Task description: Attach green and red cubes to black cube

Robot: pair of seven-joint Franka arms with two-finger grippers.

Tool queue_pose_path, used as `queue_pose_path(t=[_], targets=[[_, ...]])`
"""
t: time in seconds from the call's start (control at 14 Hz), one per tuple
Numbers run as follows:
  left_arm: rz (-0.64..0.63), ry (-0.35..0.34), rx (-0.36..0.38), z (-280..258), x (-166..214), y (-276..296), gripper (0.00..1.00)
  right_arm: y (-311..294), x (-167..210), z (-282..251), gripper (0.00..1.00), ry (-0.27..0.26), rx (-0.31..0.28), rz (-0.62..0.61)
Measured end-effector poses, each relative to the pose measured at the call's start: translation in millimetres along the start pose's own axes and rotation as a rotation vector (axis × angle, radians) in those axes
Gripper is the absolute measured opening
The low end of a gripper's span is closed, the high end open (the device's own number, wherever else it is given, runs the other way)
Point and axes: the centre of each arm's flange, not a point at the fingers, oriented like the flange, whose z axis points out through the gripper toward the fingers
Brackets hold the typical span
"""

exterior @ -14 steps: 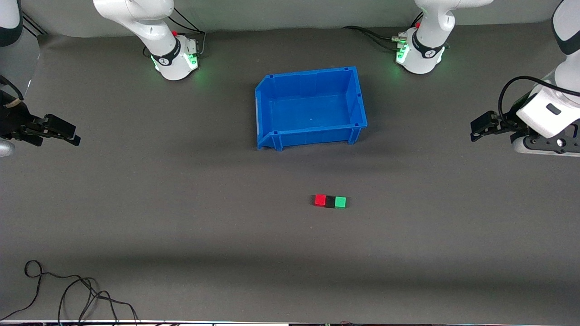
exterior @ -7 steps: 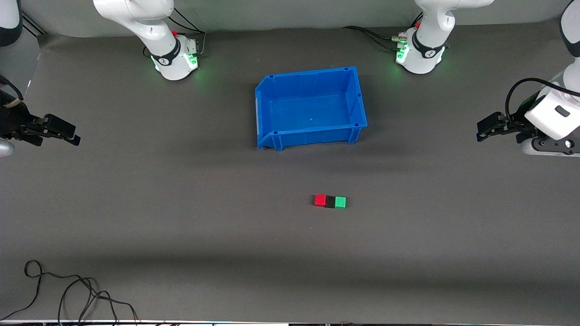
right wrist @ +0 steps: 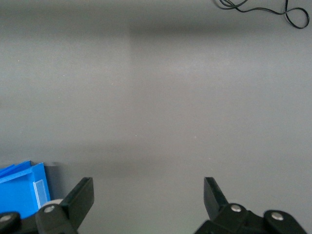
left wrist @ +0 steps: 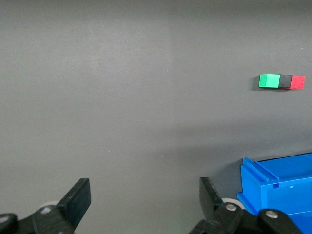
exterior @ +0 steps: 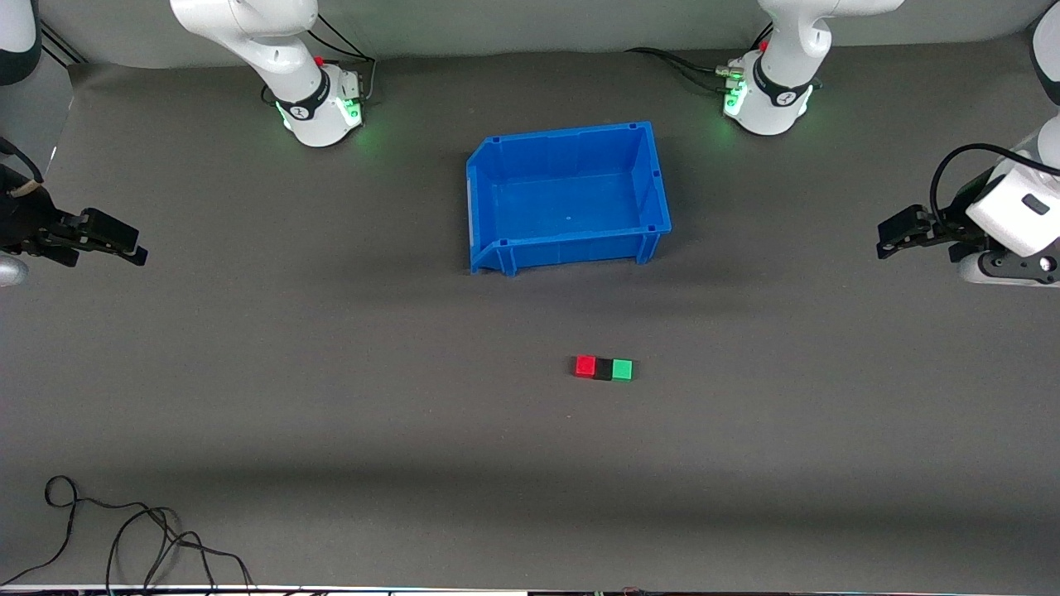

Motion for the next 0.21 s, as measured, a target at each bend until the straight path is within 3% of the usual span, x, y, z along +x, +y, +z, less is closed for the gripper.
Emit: queue_pose_path(t=[0.21], targets=[[0.0, -0.001, 0.0, 0.5, 0.2, -0.8, 1.0, 0.6, -0.2, 0.2, 1.0, -0.002, 0.0, 0.001]])
